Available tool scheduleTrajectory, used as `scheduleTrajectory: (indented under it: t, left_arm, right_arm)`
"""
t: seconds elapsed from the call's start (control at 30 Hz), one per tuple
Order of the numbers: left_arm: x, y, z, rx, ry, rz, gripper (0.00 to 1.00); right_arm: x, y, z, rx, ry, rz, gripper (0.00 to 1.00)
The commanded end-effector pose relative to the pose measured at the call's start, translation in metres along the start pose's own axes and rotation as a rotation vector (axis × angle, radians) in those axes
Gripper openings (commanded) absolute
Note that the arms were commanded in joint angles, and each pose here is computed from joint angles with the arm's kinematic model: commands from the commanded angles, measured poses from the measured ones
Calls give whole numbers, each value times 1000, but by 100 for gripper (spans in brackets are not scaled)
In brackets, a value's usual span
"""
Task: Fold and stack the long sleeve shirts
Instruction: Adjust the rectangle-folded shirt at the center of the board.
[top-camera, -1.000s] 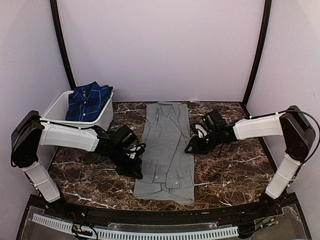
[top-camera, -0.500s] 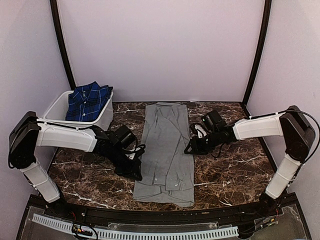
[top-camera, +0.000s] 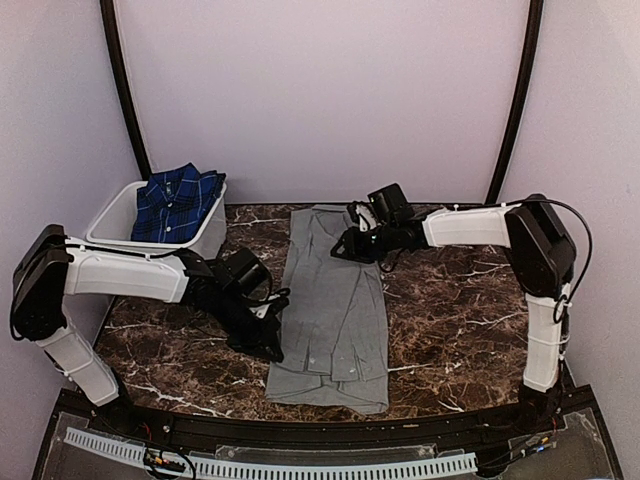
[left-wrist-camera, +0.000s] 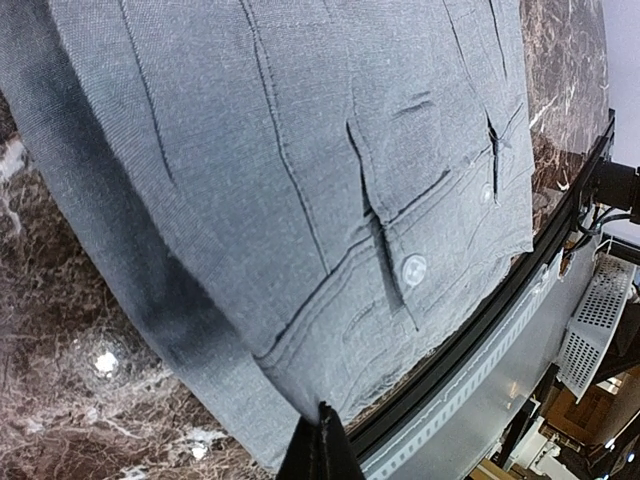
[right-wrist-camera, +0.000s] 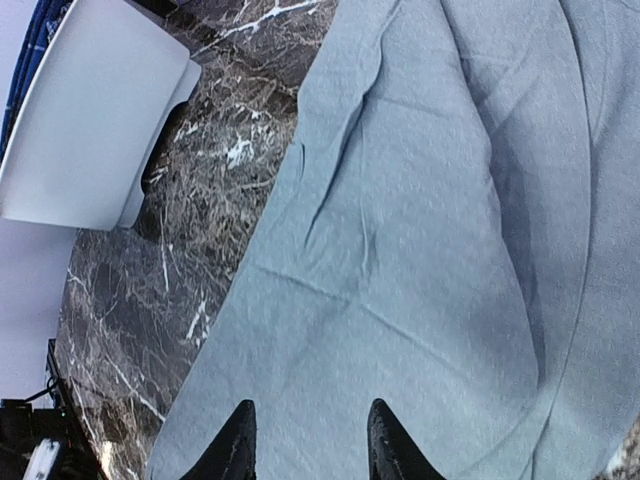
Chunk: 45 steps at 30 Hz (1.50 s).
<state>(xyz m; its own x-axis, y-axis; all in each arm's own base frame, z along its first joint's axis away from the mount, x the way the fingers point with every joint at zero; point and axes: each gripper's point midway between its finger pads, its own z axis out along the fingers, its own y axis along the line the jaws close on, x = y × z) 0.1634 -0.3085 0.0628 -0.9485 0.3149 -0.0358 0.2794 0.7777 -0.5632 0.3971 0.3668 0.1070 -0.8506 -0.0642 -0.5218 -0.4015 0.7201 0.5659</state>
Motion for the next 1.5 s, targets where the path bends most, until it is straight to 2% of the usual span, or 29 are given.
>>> scheduleTrajectory:
  t: [0.0,0.3,0.77,1.07,1.23,1.33,1.47]
  left_arm:
    - [12,-3,-10,4,17,21,0]
    - [16,1,-4,14,32,5,0]
    - [20,13,14,7,66,-20,0]
    - [23,20,20,-18,80,-31,0]
    - [18,22,13,-51,55,-28,13]
    - [13,18,7,-54,32,-19,25]
    - [8,13,-4,-68,2,-7,31]
  right_arm:
    - [-31,3,20,-40,-54,8,35]
    - [-41,-29,60,-36,-38,77,35]
    - [-52,-77,86,-32,-31,163,35]
    - [-58,-76,86,-44,-30,158,35]
    - [-72,-63,68,-42,-48,115,35]
    - [-83,-50,52,-47,-67,87,36]
    - [-90,-31,29,-63,-86,55,36]
